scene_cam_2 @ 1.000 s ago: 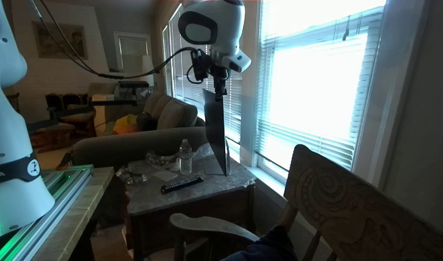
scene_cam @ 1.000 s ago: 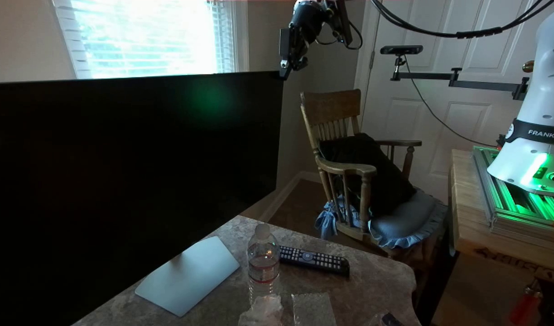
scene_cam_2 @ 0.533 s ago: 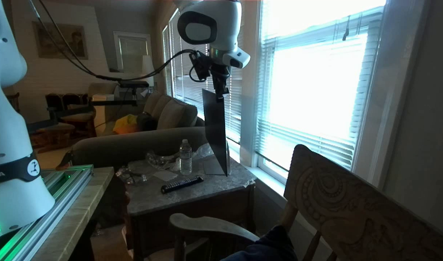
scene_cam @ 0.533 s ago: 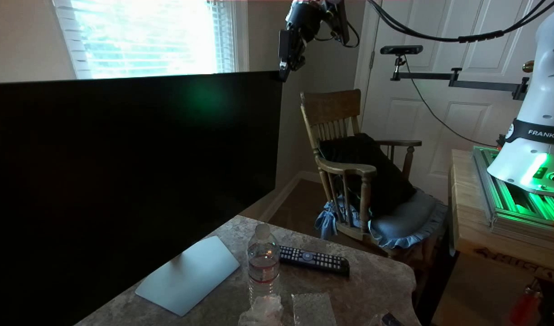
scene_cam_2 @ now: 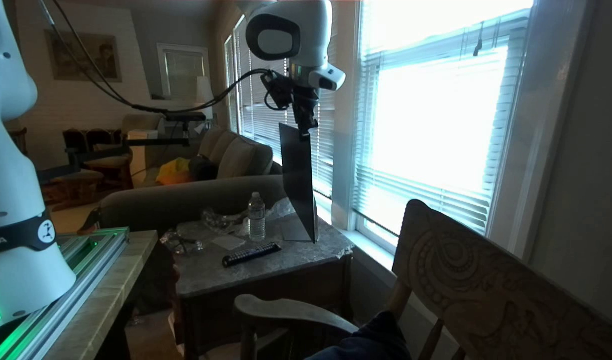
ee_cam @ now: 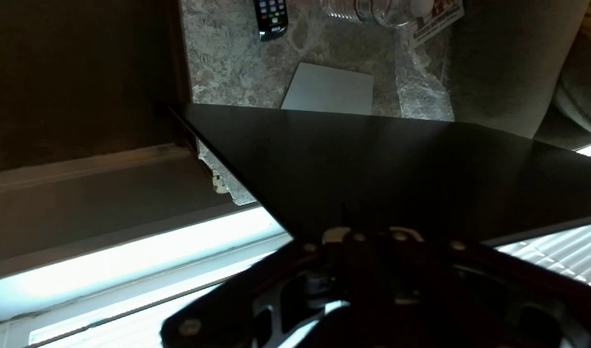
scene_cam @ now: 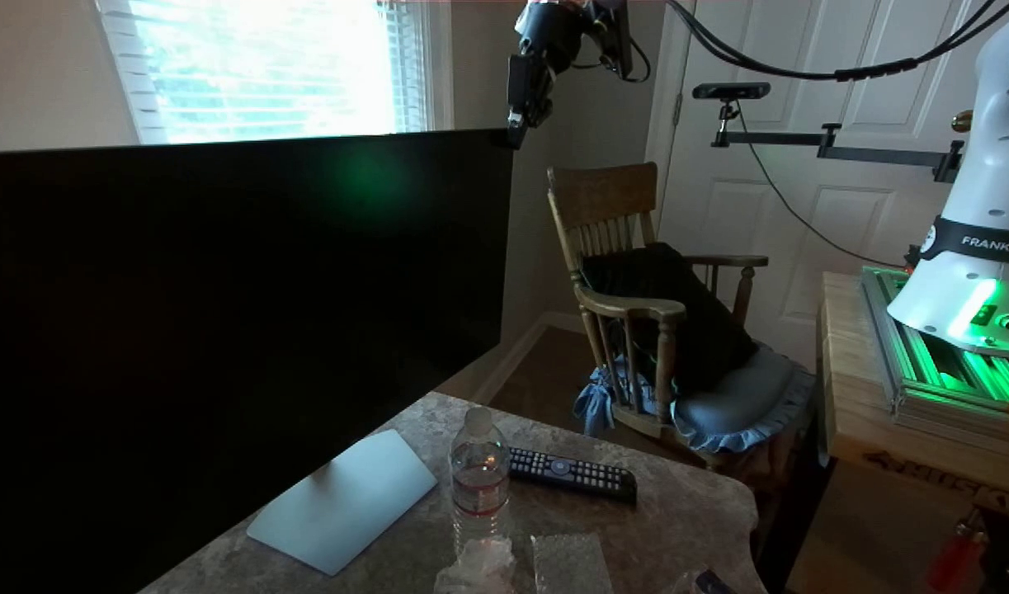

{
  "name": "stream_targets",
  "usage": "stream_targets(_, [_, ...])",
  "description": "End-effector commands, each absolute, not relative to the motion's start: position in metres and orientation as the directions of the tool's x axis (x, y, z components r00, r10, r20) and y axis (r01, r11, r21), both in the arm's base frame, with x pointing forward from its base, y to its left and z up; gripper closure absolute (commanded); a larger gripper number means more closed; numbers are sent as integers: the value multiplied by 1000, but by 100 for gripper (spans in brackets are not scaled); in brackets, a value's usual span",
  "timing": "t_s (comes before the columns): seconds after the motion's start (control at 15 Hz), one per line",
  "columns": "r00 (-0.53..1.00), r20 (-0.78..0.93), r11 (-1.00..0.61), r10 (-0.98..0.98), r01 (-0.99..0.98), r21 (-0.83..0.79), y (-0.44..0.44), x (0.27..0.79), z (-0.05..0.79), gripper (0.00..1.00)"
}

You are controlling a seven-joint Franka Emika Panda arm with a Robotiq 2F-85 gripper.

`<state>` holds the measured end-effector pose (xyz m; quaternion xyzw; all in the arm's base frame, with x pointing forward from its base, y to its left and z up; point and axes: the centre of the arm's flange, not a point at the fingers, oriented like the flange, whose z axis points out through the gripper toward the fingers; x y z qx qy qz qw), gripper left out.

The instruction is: Slightly push the monitor screen

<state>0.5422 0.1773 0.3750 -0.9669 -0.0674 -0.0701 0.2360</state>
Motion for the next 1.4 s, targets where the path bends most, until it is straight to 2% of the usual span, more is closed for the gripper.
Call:
stream_targets(0.0, [973, 205, -892, 108, 186, -413, 183, 558, 381, 100])
stream_targets(0.73, [963, 222, -899, 151, 227, -375, 184, 574, 388, 100])
stream_targets(1.33, [955, 151, -901, 255, 291, -321, 189, 590, 391, 100])
